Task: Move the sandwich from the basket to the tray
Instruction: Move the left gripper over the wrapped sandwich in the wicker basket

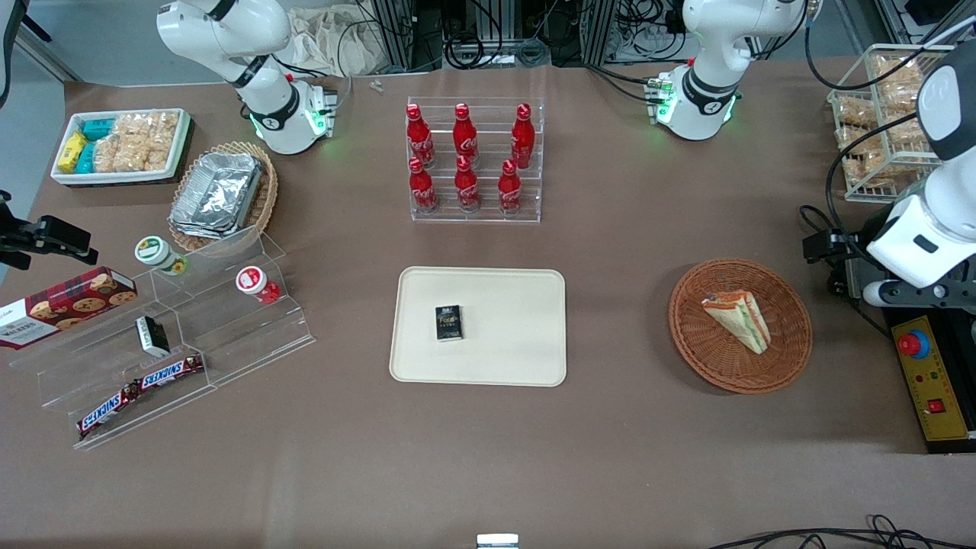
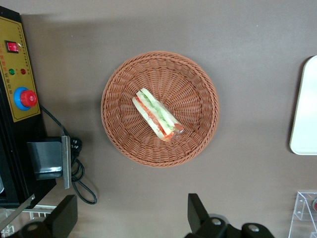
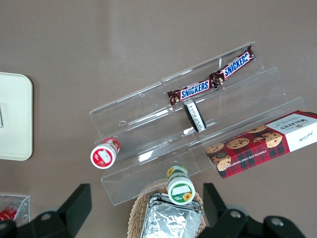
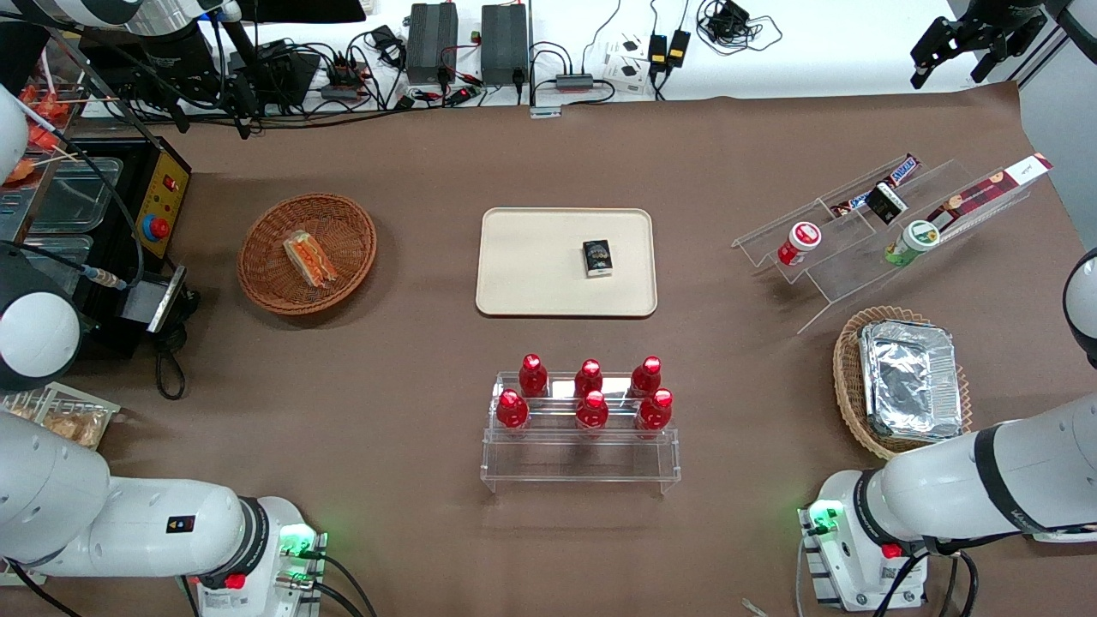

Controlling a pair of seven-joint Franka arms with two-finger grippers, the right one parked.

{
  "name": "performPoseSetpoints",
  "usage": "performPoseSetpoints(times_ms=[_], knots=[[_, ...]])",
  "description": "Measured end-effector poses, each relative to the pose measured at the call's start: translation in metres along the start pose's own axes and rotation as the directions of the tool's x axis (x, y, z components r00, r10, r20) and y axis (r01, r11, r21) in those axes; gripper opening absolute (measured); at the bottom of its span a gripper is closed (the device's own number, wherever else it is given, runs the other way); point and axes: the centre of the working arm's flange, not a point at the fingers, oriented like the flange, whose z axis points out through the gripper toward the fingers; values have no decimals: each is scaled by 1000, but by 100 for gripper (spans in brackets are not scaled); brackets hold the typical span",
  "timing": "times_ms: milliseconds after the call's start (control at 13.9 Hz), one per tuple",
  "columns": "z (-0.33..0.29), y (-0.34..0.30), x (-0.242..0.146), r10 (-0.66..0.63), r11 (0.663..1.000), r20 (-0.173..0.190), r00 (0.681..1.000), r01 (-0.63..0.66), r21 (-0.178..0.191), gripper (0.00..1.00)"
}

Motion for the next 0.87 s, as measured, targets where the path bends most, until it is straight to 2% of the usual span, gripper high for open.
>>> performPoseSetpoints(times_ms=[216, 361, 505, 649, 722, 866], knots=[[11, 1, 8, 4, 1000, 16, 1000, -4, 9, 100], [25, 0, 14, -3, 1000, 40, 999, 2, 15, 100], [51, -4, 27, -105, 994, 63, 992, 104, 23, 100], [81, -9, 39, -287, 958, 51, 957, 285, 30, 100], [97, -11, 42, -362, 932, 33, 931, 362, 26, 100], [133, -10, 44, -520, 854, -5, 854, 520, 8, 100]])
